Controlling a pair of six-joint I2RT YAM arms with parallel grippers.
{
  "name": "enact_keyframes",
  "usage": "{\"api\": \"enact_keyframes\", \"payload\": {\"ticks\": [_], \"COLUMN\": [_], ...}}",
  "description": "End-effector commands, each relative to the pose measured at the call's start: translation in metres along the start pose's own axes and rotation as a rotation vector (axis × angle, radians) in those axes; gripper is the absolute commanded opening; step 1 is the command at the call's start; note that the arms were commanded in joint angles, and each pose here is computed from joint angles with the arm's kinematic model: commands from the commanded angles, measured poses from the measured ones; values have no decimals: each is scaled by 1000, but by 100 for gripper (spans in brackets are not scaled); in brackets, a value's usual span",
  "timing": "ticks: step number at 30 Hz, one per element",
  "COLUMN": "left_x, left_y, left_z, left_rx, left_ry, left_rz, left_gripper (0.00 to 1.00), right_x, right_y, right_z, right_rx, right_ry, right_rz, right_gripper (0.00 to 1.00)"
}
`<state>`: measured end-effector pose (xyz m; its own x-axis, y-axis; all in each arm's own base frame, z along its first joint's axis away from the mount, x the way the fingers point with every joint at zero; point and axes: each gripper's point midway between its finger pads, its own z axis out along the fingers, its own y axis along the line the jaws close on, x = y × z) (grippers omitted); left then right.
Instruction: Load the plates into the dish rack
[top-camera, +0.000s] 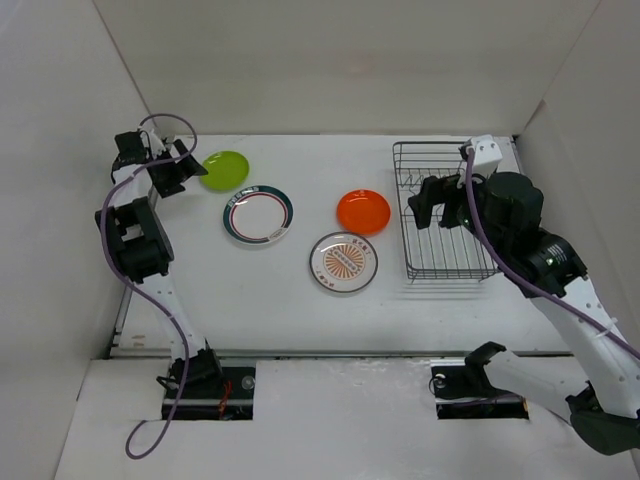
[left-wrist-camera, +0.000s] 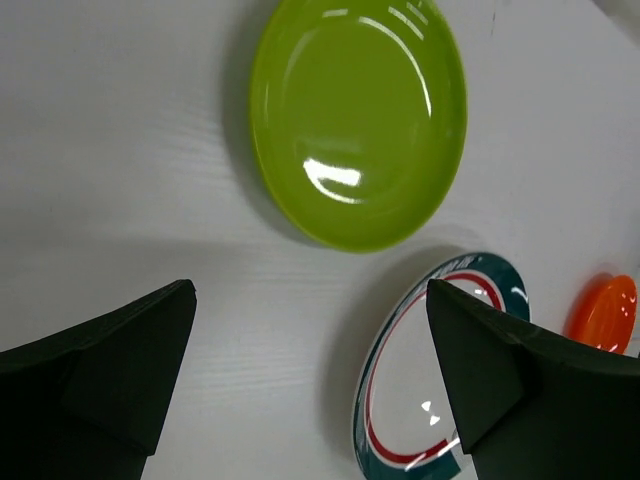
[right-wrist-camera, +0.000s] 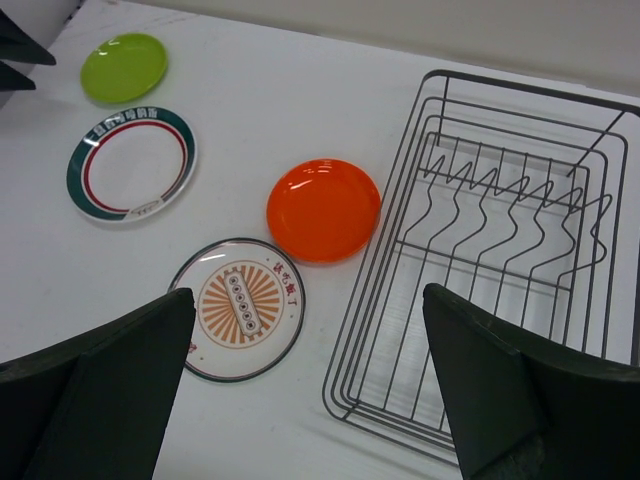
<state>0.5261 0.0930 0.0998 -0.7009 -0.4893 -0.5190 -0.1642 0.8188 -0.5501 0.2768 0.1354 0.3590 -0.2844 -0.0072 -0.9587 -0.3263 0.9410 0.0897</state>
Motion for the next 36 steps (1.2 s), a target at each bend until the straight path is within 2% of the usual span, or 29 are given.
{"api": "enact_keyframes", "payload": {"ticks": [1, 3, 5, 6, 9, 18, 23, 24, 26, 31, 32, 35, 36], "left_x": [-53, -46, -58, -54, -50, -44, -35, -32, -28, -24, -24, -28, -32], "left_y": [-37, -29, -31, -19, -9, 4, 12, 15, 17, 18, 18, 17, 15], "left_z": [-9, 13, 21, 35, 55, 82, 91, 94, 96, 99, 99, 98, 99], "left_rx": [116, 101, 90, 65, 47, -2, -8, -11, -14, -7, -7, -13, -10], "left_ry": [-116, -78, -93, -80, -67, -53, -33, -25, -16, -6, -6, -17, -27], "left_rz": [82, 55, 71, 47, 22, 11, -1, -6, -11, -15, -15, -42, -59], "left_gripper": [99, 99, 99, 99, 95, 83, 58, 51, 48, 33, 21, 1, 0], "right_x": [-21, -17, -17, -12, -9, -14, -15, -13, -13, -8, -8, -4, -6], "right_y": [2, 5, 5, 6, 7, 8, 10, 11, 13, 17, 18, 22, 22], "right_z": [-4, -7, -7, -5, -3, 2, 3, 6, 6, 11, 11, 12, 12], "right_rx": [16, 2, -2, 0, 3, 37, 39, 41, 32, 27, 26, 10, 8], "right_ry": [-104, -119, -131, -121, -102, -84, -83, -74, -73, -55, -55, -43, -52], "right_rz": [44, 68, 85, 92, 95, 84, 82, 80, 78, 70, 79, 74, 77], "right_gripper": [100, 100, 100, 100, 100, 100, 100, 100, 100, 100, 100, 100, 100]}}
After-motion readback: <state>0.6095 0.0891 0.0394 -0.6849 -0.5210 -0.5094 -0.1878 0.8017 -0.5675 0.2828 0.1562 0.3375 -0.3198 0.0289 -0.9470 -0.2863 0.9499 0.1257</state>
